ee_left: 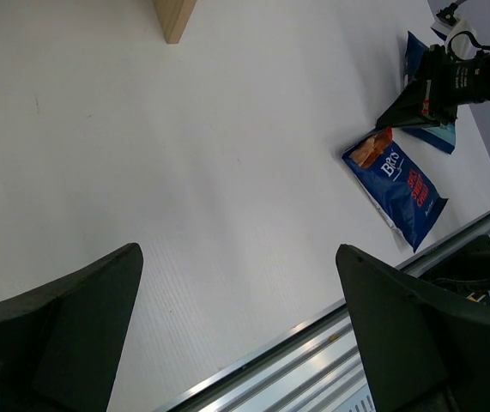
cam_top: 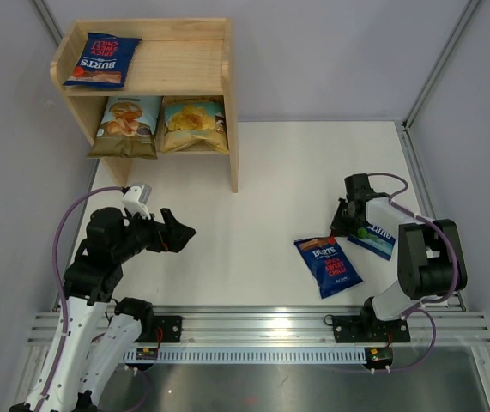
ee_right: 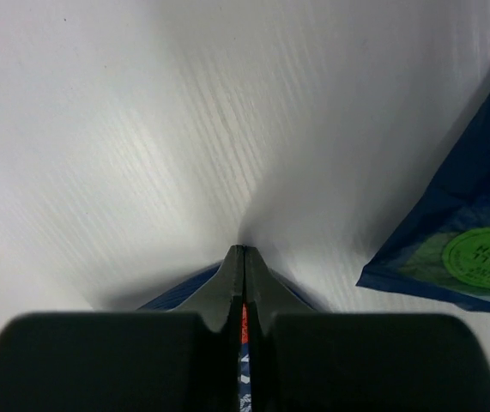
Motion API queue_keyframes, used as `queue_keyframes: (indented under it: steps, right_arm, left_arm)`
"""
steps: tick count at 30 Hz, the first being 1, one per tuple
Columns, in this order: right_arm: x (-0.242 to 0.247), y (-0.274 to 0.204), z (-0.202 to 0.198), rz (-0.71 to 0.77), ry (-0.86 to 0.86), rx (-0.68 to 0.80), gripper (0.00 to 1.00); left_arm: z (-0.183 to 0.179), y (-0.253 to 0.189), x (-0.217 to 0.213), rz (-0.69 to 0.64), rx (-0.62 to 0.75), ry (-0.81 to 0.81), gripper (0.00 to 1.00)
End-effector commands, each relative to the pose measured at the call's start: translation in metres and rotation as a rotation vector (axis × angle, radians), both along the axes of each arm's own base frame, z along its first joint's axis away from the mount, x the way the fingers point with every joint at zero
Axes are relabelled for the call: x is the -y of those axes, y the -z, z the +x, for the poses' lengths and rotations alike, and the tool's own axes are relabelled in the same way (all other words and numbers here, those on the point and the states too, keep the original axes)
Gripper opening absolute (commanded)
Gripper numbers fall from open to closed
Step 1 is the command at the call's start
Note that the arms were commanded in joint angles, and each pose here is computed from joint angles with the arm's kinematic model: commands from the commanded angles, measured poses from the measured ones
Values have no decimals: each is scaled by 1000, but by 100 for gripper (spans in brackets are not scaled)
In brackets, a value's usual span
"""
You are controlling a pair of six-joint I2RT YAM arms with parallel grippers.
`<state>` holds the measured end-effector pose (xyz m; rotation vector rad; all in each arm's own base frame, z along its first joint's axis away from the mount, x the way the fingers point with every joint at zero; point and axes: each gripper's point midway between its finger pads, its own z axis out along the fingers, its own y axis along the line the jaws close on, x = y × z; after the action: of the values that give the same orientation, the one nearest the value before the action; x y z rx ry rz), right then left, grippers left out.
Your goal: Place and organize the chips bags onto the shelf
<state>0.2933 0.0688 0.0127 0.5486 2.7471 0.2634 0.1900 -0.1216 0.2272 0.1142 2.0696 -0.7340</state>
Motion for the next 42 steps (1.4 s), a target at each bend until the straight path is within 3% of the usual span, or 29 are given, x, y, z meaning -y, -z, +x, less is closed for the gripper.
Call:
queue_keyframes:
  steps: [1,5,17,25,34,39,40,42]
  right_arm:
    - [-11,-16,2,55,-3,56,0]
    - [-21,-33,6,112,-7,116,0]
    - [-60,-144,25,379,72,433,0]
    - [-109,-209,27,429,-13,535,0]
    - [-171,-281,20,634,-82,658,0]
    - [-196,-314,16,736,-89,693,0]
    - [-202,-322,13,763,-100,704,0]
    - [-210,-331,10,809,-89,702,0]
  left_arm:
    - [6,-9,3,-2,51,18,99]
    - [6,-9,3,-2,49,18,99]
    - [11,-15,1,-15,63,-11,99]
    - [15,-28,19,-142,98,17,99]
    - [9,-53,51,-328,353,115,99]
    - [-4,-78,60,-369,639,162,99]
    - [-11,-94,58,-364,759,177,99]
    - [-14,-88,61,-352,803,189,99]
